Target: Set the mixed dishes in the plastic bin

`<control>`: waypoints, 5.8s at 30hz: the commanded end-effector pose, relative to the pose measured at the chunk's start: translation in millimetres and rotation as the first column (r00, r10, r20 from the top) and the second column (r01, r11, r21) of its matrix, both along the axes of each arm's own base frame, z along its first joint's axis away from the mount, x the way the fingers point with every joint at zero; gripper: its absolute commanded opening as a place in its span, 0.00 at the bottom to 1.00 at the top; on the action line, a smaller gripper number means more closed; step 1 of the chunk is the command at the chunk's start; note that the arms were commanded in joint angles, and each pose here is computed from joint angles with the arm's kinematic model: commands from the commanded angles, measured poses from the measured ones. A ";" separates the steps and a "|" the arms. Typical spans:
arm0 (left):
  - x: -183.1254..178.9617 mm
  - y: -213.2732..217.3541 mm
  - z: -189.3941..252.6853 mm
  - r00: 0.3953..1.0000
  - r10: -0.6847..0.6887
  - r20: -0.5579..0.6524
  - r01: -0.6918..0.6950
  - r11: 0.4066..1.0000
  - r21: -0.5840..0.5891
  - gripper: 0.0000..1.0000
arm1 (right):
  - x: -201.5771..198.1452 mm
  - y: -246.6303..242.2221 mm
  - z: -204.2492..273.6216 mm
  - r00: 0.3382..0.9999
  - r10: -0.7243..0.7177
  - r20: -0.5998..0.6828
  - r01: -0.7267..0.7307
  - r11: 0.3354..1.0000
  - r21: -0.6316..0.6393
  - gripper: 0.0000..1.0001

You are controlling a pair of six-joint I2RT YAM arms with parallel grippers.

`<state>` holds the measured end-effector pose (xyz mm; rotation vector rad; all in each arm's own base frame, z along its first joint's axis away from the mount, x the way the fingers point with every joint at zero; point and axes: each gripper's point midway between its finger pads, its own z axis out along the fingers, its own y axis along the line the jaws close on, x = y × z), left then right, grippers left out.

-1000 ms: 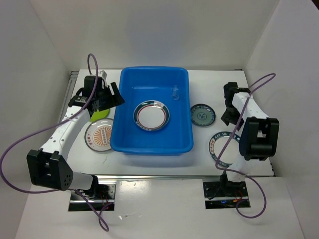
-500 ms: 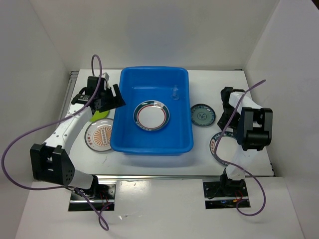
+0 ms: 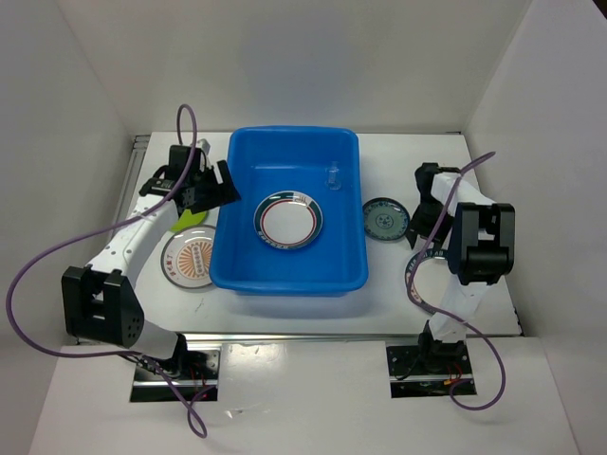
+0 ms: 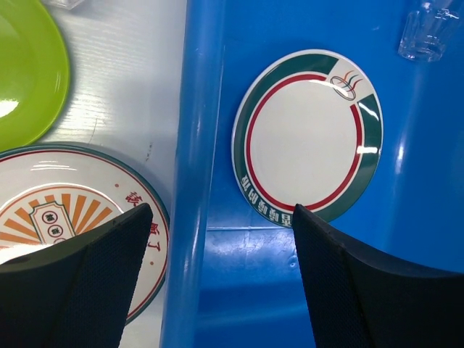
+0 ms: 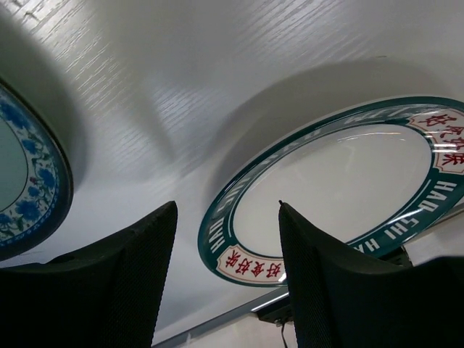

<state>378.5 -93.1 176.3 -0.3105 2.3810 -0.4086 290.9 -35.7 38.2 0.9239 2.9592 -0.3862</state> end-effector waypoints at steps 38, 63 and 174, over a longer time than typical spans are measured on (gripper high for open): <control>-18.5 15.1 8.0 0.998 0.033 0.052 -0.034 0.999 0.021 0.87 | -46.7 39.3 -16.1 0.943 0.134 -0.304 -0.229 0.924 -0.305 0.05; -20.3 10.5 9.5 0.998 0.014 0.058 -0.014 1.000 0.002 0.87 | 53.7 35.8 98.6 0.967 0.170 0.189 -0.074 0.899 -0.431 0.00; -41.0 96.6 52.5 0.879 0.431 0.205 -0.453 0.889 0.072 0.99 | 27.8 437.3 42.4 0.135 0.979 0.150 -0.866 0.190 -0.462 0.55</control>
